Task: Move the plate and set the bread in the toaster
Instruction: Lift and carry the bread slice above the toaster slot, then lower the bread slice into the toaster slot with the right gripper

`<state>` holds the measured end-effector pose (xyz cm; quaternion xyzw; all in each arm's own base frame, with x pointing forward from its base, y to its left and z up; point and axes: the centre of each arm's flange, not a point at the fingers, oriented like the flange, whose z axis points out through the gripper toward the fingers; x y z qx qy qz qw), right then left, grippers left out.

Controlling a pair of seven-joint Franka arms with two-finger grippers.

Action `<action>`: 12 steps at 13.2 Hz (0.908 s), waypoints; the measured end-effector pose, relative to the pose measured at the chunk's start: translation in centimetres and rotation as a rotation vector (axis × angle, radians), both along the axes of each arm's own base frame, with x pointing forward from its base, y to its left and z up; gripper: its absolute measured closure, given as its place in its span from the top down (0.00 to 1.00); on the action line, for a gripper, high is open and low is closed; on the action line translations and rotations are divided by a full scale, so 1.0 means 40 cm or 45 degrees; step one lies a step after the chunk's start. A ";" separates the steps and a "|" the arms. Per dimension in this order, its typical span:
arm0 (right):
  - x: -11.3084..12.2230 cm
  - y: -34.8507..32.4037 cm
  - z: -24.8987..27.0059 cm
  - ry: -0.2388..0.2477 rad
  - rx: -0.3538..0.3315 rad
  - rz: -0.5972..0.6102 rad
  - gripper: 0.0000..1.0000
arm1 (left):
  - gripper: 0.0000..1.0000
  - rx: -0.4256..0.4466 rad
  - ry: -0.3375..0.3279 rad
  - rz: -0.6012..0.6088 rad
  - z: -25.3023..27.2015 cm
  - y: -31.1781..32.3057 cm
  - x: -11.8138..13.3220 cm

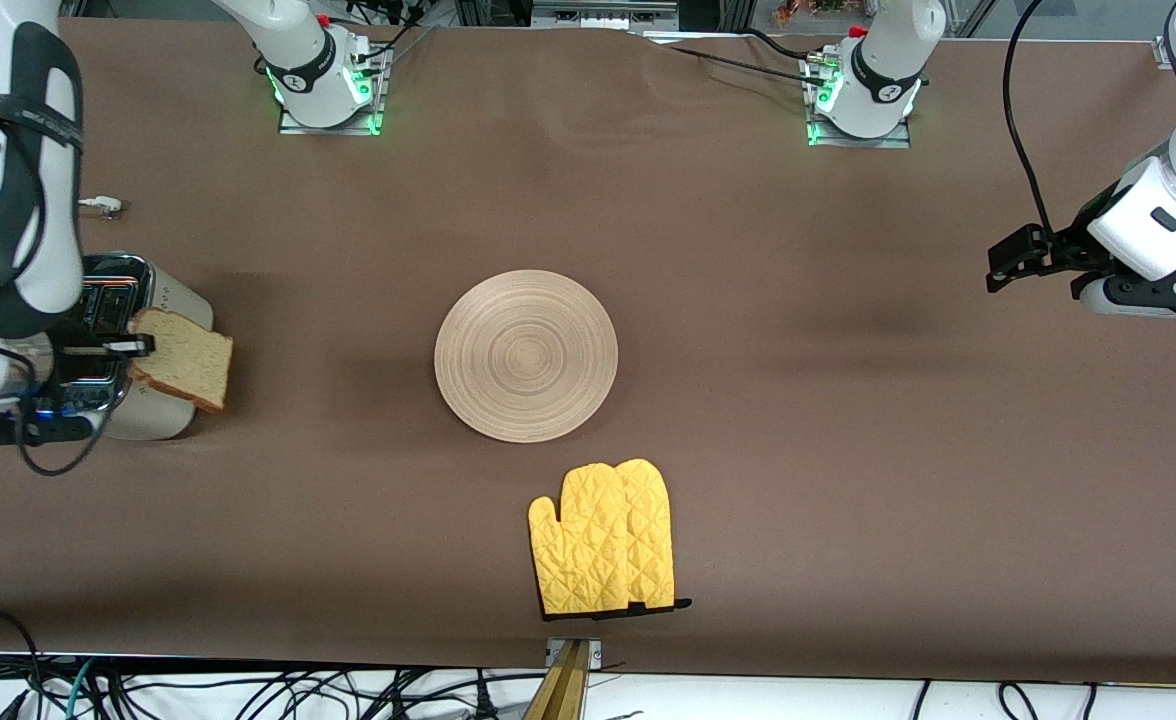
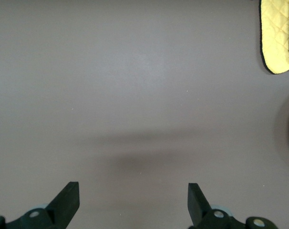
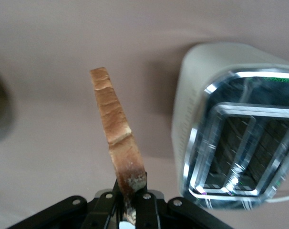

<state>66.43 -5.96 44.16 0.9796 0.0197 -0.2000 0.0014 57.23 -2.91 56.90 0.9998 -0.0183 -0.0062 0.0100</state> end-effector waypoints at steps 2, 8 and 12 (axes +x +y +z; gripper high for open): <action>-0.020 -0.048 0.037 0.013 -0.077 -0.013 0.12 | 1.00 0.000 0.000 0.000 0.000 0.000 0.000; -0.058 -0.184 0.100 0.022 -0.238 -0.045 0.12 | 1.00 0.000 0.001 0.000 -0.001 0.000 0.000; -0.067 -0.256 0.093 0.022 -0.248 -0.057 0.12 | 1.00 0.000 0.001 0.000 -0.001 0.000 0.000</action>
